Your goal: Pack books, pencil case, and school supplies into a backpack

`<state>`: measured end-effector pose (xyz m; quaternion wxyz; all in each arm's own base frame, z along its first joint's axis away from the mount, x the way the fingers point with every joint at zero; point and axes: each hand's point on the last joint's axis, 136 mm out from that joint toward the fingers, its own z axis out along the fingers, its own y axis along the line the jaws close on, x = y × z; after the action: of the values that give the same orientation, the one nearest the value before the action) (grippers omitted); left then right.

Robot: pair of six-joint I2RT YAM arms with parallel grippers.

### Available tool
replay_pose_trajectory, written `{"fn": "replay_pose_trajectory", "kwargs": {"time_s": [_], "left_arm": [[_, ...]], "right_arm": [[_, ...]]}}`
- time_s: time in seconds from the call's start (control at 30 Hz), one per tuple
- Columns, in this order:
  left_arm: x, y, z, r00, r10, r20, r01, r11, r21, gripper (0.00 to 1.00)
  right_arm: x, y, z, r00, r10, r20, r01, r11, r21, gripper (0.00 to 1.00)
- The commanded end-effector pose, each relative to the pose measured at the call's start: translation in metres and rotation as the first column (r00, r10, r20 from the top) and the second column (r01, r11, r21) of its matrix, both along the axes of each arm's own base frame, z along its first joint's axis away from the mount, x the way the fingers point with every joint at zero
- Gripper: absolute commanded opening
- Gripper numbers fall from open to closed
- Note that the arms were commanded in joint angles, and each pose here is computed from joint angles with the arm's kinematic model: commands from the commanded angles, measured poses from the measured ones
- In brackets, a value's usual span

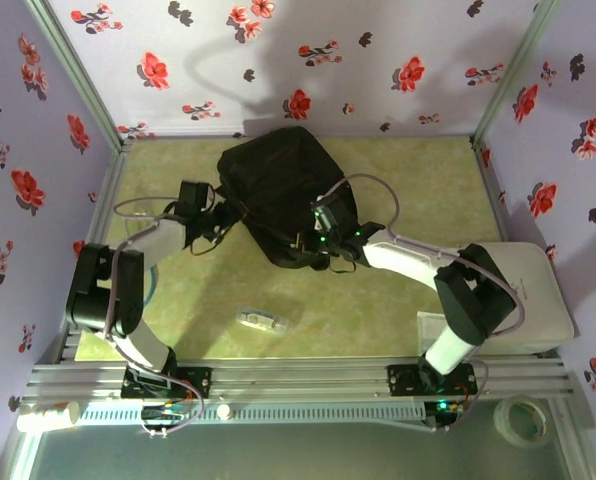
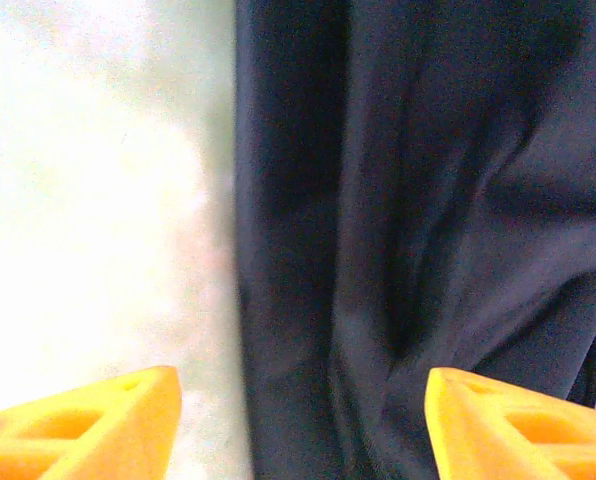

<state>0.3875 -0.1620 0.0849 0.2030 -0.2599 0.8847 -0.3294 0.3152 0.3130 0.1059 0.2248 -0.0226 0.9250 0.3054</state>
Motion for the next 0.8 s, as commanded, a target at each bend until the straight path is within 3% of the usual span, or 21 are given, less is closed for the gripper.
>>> {"fn": "replay_pose_trajectory", "kwargs": {"time_s": [0.0, 0.23, 0.53, 0.77], "left_arm": [[-0.009, -0.025, 0.016, 0.999, 0.003, 0.04, 0.002, 0.992, -0.127, 0.71], [-0.007, -0.068, 0.017, 0.997, -0.021, 0.07, 0.038, 0.966, -0.254, 0.68], [0.005, -0.082, -0.002, 0.999, -0.015, 0.041, 0.025, 0.962, -0.272, 0.37], [0.006, -0.084, 0.003, 0.998, -0.027, 0.053, 0.04, 0.965, -0.261, 0.19]], "right_arm": [[0.012, 0.032, 0.02, 0.996, 0.07, 0.053, -0.076, 0.992, 0.103, 0.0], [0.009, 0.035, 0.024, 0.997, 0.067, 0.042, -0.072, 0.991, 0.117, 0.0], [-0.005, 0.029, 0.054, 0.996, 0.052, 0.075, -0.061, 0.99, 0.126, 0.0], [-0.012, 0.029, 0.074, 0.987, 0.078, 0.142, -0.09, 0.993, 0.083, 0.0]]}}
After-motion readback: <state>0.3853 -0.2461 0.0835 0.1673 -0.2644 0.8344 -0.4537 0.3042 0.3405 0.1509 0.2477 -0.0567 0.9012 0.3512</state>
